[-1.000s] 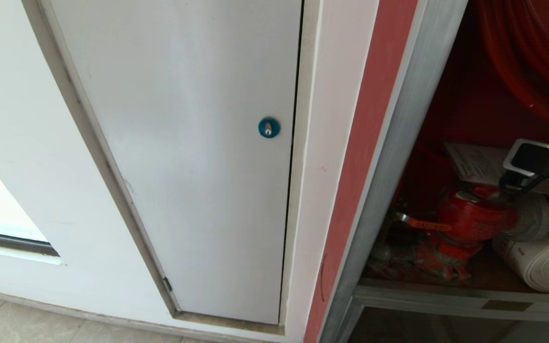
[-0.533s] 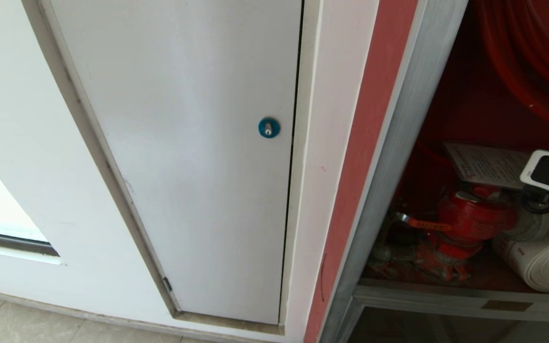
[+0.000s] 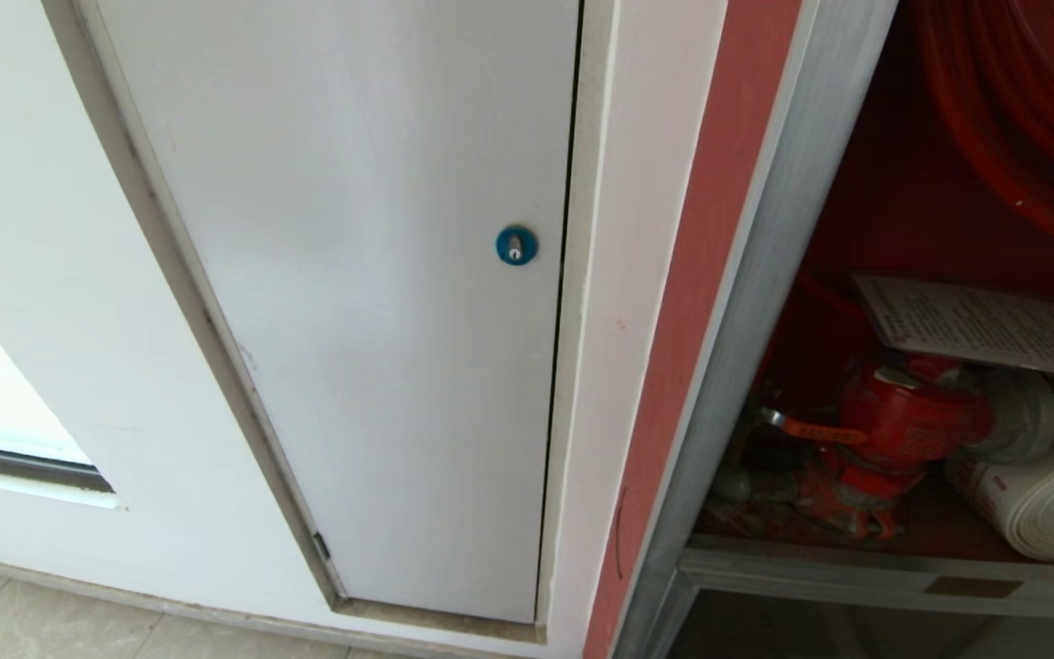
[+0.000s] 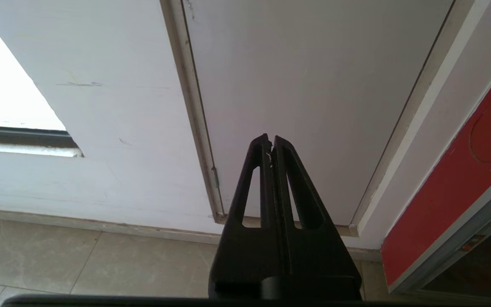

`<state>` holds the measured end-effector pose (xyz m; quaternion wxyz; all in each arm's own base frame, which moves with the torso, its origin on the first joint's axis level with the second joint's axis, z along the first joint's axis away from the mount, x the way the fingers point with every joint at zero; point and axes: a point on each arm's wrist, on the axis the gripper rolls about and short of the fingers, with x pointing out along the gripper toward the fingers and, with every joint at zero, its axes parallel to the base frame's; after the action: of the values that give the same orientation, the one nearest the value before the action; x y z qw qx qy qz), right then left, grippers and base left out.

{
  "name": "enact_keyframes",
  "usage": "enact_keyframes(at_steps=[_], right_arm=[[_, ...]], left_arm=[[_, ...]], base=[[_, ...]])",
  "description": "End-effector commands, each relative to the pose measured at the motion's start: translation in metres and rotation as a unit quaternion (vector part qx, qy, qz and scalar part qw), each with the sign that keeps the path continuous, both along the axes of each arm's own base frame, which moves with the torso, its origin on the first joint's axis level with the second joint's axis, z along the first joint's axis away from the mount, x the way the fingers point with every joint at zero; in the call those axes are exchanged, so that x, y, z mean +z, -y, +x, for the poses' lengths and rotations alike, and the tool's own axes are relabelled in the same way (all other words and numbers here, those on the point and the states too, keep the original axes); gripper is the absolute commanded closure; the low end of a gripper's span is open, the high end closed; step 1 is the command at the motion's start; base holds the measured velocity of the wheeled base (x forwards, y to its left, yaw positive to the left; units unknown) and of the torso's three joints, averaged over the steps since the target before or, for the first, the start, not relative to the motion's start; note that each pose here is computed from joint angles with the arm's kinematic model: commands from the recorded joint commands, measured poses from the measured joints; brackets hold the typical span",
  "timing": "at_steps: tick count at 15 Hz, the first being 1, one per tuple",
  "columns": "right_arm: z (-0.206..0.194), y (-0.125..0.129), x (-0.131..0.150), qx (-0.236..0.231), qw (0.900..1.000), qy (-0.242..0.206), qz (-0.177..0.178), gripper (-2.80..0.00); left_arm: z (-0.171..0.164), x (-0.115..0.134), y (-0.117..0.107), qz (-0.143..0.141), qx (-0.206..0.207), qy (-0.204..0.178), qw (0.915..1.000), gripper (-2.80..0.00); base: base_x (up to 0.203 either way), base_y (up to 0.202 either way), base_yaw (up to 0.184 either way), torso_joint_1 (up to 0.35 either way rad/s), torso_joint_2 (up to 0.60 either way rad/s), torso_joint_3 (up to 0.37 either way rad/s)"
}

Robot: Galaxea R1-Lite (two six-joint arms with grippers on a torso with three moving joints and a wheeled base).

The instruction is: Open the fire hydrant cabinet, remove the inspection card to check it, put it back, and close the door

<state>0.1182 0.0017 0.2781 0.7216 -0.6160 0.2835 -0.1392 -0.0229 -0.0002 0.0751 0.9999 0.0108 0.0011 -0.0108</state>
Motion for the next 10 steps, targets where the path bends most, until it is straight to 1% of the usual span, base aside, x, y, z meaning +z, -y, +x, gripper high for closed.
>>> enact_keyframes(at_steps=[1, 5, 6, 8, 9, 10], right_arm=[[-0.029, 0.004, 0.003, 0.007, 1.0, 0.03, -0.007, -2.8], [-0.054, 0.007, 0.002, 0.022, 0.998, 0.057, -0.006, -2.8], [-0.059, 0.007, 0.001, 0.03, 0.998, 0.063, -0.003, 0.0], [-0.062, 0.007, 0.002, 0.036, 0.996, 0.077, 0.004, 0.0], [-0.062, 0.007, 0.003, 0.037, 0.996, 0.086, 0.014, 0.0], [-0.061, 0.007, 0.003, 0.035, 0.994, 0.1, 0.036, 0.0]], left_arm=[[0.0, 0.0, 0.0, 0.001, 0.0, 0.0, 1.0, 0.0], [0.0, 0.0, 0.0, 0.0, 0.0, 0.0, 1.0, 0.0], [0.0, 0.0, 0.0, 0.0, 0.0, 0.0, 1.0, 0.0], [0.0, 0.0, 0.0, 0.0, 0.0, 0.0, 1.0, 0.0], [0.0, 0.0, 0.0, 0.0, 0.0, 0.0, 1.0, 0.0], [0.0, 0.0, 0.0, 0.0, 0.0, 0.0, 1.0, 0.0]], base=[[0.0, 0.0, 0.0, 0.0, 0.0, 0.0], [0.0, 0.0, 0.0, 0.0, 0.0, 0.0], [0.0, 0.0, 0.0, 0.0, 0.0, 0.0], [0.0, 0.0, 0.0, 0.0, 0.0, 0.0], [0.0, 0.0, 0.0, 0.0, 0.0, 0.0], [0.0, 0.0, 0.0, 0.0, 0.0, 0.0]])
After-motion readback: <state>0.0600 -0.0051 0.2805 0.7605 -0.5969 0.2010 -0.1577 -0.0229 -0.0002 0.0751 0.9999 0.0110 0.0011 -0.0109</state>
